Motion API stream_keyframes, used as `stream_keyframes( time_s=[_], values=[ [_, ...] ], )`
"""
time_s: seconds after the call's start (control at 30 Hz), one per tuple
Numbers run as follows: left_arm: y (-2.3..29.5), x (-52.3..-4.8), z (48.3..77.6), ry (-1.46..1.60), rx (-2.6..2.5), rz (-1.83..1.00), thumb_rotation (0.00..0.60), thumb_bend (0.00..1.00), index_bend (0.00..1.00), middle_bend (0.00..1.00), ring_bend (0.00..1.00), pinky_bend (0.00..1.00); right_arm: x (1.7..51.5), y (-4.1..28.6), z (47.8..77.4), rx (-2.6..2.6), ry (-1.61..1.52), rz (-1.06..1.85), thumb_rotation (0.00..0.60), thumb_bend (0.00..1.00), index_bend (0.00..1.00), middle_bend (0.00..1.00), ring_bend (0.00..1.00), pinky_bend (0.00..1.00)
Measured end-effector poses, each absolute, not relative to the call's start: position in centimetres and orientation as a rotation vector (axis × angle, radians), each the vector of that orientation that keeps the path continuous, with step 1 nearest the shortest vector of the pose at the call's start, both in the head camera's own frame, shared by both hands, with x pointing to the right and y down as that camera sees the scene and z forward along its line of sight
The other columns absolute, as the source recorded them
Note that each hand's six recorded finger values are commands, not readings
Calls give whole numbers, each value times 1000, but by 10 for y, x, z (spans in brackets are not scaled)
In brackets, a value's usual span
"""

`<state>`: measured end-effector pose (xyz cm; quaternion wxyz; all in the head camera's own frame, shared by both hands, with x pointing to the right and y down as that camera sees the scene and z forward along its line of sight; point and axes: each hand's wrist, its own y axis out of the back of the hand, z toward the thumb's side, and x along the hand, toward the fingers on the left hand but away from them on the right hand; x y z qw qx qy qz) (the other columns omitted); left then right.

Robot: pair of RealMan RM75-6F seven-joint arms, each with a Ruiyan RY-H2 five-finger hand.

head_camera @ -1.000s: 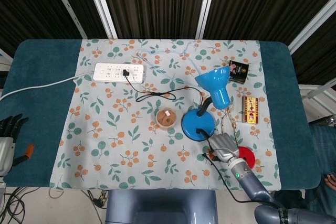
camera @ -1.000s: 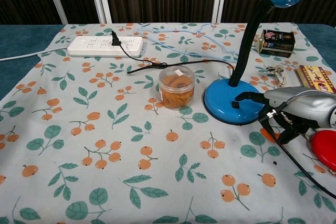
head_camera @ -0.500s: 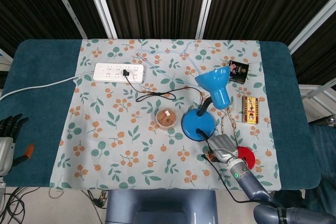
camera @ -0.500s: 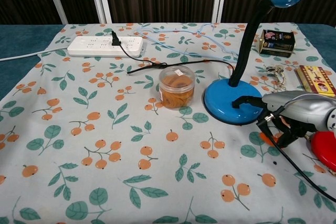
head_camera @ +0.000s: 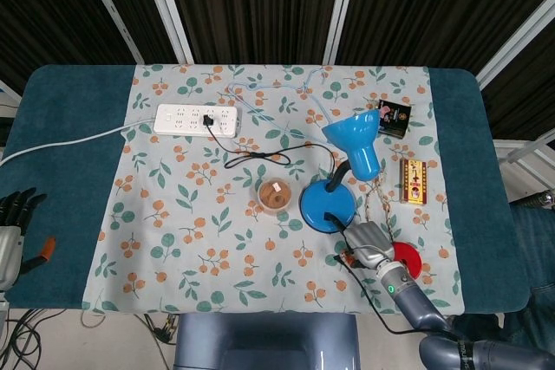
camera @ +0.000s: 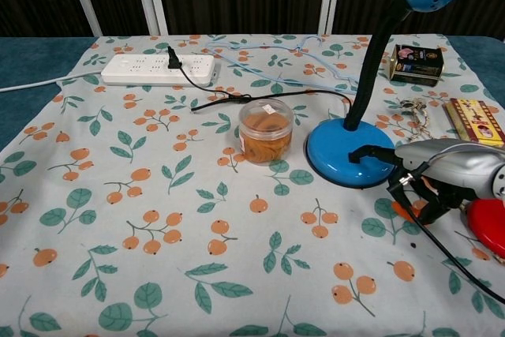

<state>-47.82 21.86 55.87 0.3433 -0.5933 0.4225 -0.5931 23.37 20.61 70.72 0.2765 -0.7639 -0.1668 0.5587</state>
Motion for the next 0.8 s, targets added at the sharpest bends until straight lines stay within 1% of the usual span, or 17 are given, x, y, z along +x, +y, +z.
stream_keyframes(
  time_s=[0.33,0.53,0.6,0.8],
  values=[
    [219,-478,559,1098,-1544,-1542,600,350,154,71,48,102,234,198,710,-2049,-449,1526,600,556,79,630,737,1000],
    [219,-478,558,1099,-1544,-1542,600,349,154,71,48,102,234,193,705,-2034,-486,1514,600,556,80,629,734,1000],
    [219,-478,558,1101,-1543,-1541,600,349,154,71,49,102,235,189,700,-2021,-520,1502,600,556,80,610,705,1000],
    [219,-478,559,1099,-1544,-1542,600,350,154,71,48,102,246,180,675,-1962,-623,1469,600,547,80,451,500,1000]
  ],
)
